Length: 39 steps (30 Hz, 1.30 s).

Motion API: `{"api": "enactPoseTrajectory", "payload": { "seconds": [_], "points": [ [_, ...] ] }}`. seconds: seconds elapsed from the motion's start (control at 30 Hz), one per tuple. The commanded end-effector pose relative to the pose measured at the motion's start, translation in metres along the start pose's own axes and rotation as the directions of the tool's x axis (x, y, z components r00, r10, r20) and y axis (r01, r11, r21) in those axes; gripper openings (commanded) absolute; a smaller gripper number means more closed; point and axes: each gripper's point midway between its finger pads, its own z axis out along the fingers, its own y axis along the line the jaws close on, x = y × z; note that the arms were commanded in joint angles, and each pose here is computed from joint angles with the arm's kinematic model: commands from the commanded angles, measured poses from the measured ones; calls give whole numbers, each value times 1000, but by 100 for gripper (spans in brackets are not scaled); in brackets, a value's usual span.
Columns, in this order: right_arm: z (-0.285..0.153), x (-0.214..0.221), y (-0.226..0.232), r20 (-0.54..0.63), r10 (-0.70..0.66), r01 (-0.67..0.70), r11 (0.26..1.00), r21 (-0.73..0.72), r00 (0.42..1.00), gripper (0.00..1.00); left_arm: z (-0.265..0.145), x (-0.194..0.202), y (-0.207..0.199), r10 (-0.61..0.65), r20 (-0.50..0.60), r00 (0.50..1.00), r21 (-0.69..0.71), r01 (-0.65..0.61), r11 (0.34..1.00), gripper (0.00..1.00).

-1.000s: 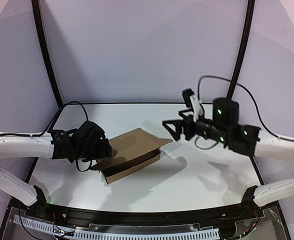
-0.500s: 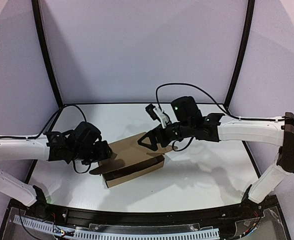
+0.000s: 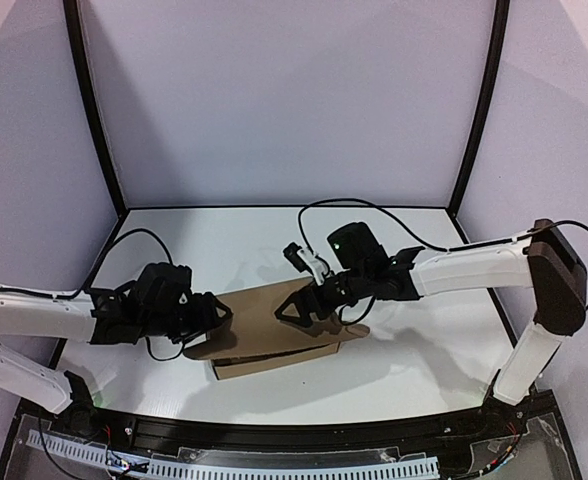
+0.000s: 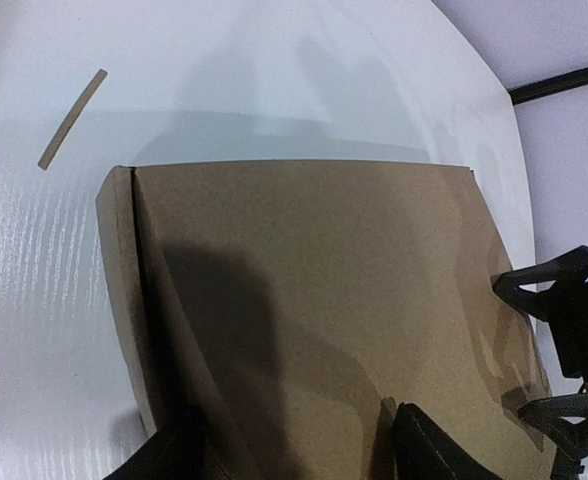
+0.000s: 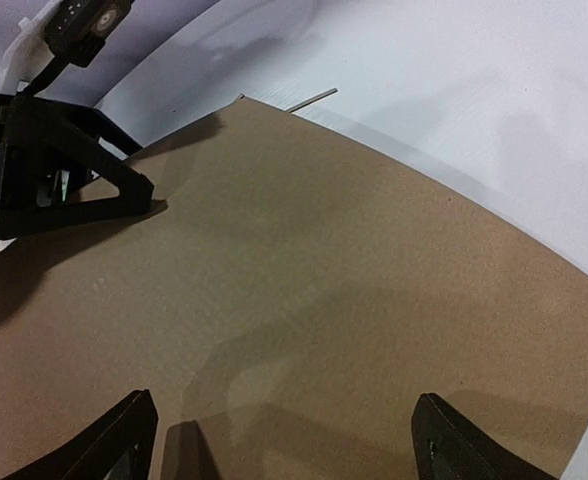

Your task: Fold the paper box

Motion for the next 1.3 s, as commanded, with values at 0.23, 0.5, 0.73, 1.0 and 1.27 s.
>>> {"api": "enactPoseTrajectory", "payload": {
  "seconds": [0.23, 0.5, 0.73, 1.0, 1.27],
  "points": [
    [15, 23, -13, -10, 33, -33, 998, 44, 999, 90, 7, 45, 11, -32, -214, 976, -50, 21, 999, 61],
    [28, 59, -29, -61, -6, 11, 997, 77, 998, 91, 18, 54, 40, 5, -247, 969, -222, -61, 973, 45],
    [41, 83, -42, -94, -1, 10, 995, 98, 996, 91, 17, 54, 50, 7, -251, 968, -294, -83, 952, 39],
    [51, 114, -65, -173, 6, 25, 985, 173, 985, 92, -14, 30, 56, 75, -232, 970, -424, -170, 890, 46],
    [26, 69, -61, -104, -23, 41, 983, 180, 994, 93, -58, -9, 23, 118, -114, 987, -369, -152, 917, 57]
  ]
}}
